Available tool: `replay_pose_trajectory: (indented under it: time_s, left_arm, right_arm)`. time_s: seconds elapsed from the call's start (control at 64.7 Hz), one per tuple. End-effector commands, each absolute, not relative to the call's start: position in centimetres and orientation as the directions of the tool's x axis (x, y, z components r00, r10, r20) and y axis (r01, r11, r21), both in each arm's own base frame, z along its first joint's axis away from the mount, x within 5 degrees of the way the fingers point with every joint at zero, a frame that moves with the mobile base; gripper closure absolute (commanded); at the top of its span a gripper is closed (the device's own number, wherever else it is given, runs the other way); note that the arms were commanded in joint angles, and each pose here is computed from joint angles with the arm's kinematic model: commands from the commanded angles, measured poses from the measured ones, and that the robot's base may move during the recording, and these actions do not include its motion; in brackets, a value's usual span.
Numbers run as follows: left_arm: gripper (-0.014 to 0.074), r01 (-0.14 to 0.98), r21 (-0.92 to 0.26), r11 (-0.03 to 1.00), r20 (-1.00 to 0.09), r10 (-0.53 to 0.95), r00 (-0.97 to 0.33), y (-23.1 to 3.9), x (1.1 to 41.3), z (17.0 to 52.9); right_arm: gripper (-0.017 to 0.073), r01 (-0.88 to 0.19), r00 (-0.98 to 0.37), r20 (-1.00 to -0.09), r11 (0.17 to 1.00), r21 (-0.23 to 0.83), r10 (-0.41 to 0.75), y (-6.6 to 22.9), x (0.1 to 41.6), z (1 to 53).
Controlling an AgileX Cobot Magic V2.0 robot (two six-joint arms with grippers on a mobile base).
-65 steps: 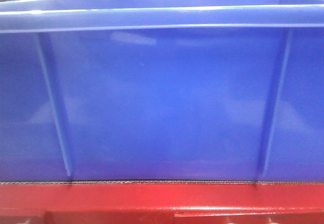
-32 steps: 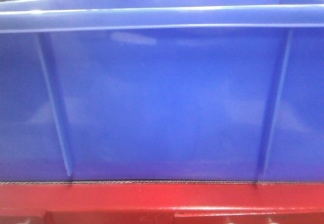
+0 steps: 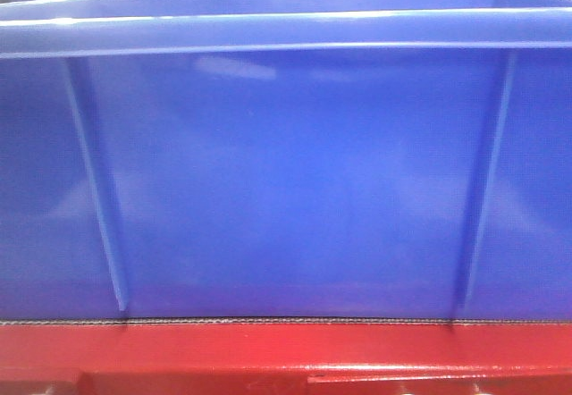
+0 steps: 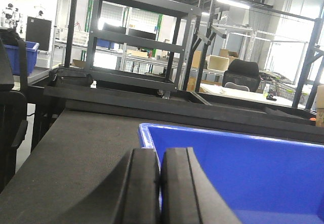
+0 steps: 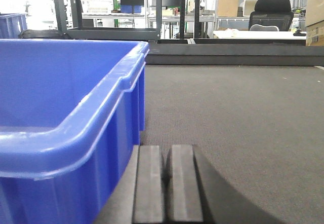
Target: Move blue bin to conveyor side
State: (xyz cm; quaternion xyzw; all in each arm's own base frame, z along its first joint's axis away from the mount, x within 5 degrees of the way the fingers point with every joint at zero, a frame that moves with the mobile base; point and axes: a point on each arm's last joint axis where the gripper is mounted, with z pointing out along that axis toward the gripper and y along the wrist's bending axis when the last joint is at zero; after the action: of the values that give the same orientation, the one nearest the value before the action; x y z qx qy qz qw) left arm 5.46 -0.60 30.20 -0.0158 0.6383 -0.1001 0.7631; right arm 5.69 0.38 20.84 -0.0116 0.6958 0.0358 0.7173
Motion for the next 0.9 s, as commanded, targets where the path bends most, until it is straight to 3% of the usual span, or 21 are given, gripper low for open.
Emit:
replay_pose_trajectory:
  time_s: [0.0,0.881]
  left_arm:
    - [0.0589,0.14,-0.154,0.978,-0.967,-0.178,0.182,-0.61,5.34,30.26]
    - [0.0589,0.14,-0.154,0.978,-0.967,-0.178,0.182,-0.61,5.34,30.26]
  right_arm:
    - [0.0648,-0.064,0.039,-0.999,0.998,0.028,0.03,0.36,5.63,20.9]
    - [0.0648,-0.064,0.027,-0.999,0.998,0.028,0.029,0.37,5.63,20.79]
